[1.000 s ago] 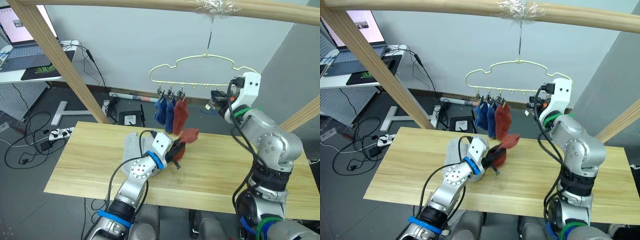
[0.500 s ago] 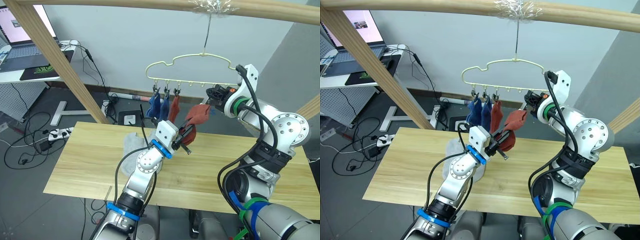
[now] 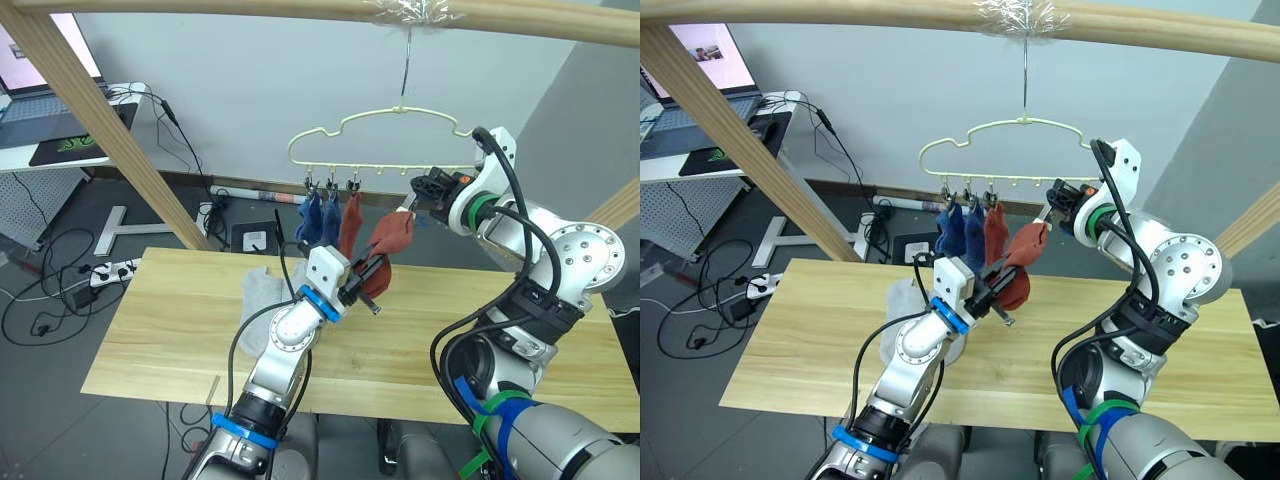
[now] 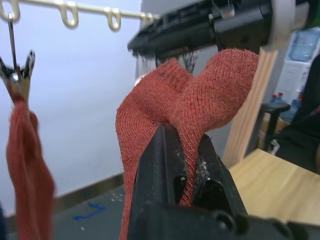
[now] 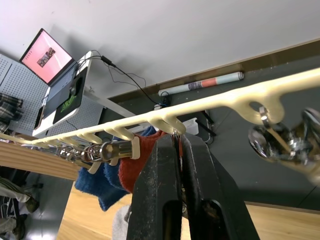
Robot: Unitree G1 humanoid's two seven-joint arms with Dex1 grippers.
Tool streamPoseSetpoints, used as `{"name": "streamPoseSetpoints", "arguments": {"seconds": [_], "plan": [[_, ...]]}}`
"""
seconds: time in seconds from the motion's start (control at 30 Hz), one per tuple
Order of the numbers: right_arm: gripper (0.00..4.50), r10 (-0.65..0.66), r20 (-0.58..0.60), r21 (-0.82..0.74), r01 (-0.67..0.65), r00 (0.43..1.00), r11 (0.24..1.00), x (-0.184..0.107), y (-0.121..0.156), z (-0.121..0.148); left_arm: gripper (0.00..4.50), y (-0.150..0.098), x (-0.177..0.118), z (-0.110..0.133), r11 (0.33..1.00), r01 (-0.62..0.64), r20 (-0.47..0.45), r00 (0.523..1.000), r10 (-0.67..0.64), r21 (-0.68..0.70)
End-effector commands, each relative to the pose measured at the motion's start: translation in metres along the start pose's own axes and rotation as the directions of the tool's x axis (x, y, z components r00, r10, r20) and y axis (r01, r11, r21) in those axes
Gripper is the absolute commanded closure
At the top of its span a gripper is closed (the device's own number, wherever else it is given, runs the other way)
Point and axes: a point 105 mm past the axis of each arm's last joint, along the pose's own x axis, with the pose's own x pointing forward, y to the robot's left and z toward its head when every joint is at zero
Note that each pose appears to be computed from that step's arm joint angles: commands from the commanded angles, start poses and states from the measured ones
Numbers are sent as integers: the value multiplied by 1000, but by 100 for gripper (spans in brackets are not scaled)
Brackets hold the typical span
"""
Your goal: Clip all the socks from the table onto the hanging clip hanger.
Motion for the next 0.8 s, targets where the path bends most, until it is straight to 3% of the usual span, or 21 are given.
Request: {"name": "streamPoseSetpoints", "arguments": {"seconds": [0.03, 0.77, 0.8], "plan": [[450, -14, 6, -3, 14, 1000, 1000, -2, -1, 2, 447, 0, 4, 12, 1000, 3, 48, 999, -2, -14], [450, 0, 12, 2, 0, 1000, 1000, -2, 5, -1, 447, 7, 22, 13, 1000, -30, 65, 997, 30, 4], [424, 1, 13, -1, -1, 1000, 1000, -2, 5, -1, 449, 6, 22, 14, 1000, -30, 66, 997, 30, 4]]}}
